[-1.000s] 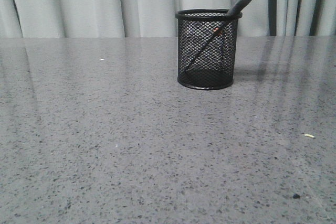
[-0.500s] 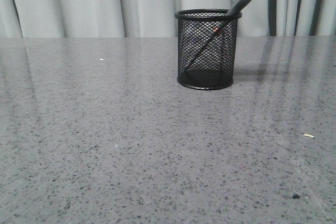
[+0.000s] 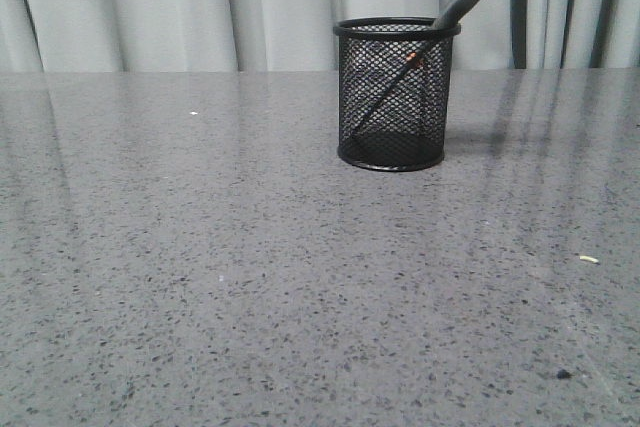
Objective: Put scissors into bucket
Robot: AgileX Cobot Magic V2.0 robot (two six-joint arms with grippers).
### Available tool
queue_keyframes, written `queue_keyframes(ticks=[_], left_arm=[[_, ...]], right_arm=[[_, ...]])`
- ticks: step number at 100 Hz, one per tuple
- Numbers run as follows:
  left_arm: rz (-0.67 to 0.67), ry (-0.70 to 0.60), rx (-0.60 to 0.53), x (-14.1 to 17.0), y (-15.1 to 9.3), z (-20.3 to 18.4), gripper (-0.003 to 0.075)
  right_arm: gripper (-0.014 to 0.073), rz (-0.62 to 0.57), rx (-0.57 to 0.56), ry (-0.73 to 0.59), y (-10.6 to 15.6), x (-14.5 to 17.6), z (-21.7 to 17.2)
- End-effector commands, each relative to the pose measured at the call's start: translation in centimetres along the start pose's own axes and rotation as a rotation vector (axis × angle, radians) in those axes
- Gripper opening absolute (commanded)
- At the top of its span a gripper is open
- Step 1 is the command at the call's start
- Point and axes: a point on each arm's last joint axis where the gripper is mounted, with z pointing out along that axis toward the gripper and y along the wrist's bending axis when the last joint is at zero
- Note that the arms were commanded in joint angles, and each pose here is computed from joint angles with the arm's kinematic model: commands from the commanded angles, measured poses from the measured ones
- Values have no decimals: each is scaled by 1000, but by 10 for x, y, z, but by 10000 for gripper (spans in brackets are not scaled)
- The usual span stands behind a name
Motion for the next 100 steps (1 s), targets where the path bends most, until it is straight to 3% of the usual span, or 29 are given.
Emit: queue_keyframes(ticks=[1,50,65,80,100], left_arm=[[-20,-90,1,-14,2,0,-20],[-43,-58,-8,-2,-3,5,-20],[-67,40,-76,32,-12,16,-19],[-218,56,-184,74,-20,25,-19],[-319,155,-335,109,-21,24,-19]], right_arm=[[-45,-9,33,-88,-4,-13,0],[-45,-9,33,-88,-4,-13,0],[-45,-9,33,-88,-4,-13,0],[-45,-9,33,-88,-4,-13,0],[-45,-9,33,-88,-4,-13,0]])
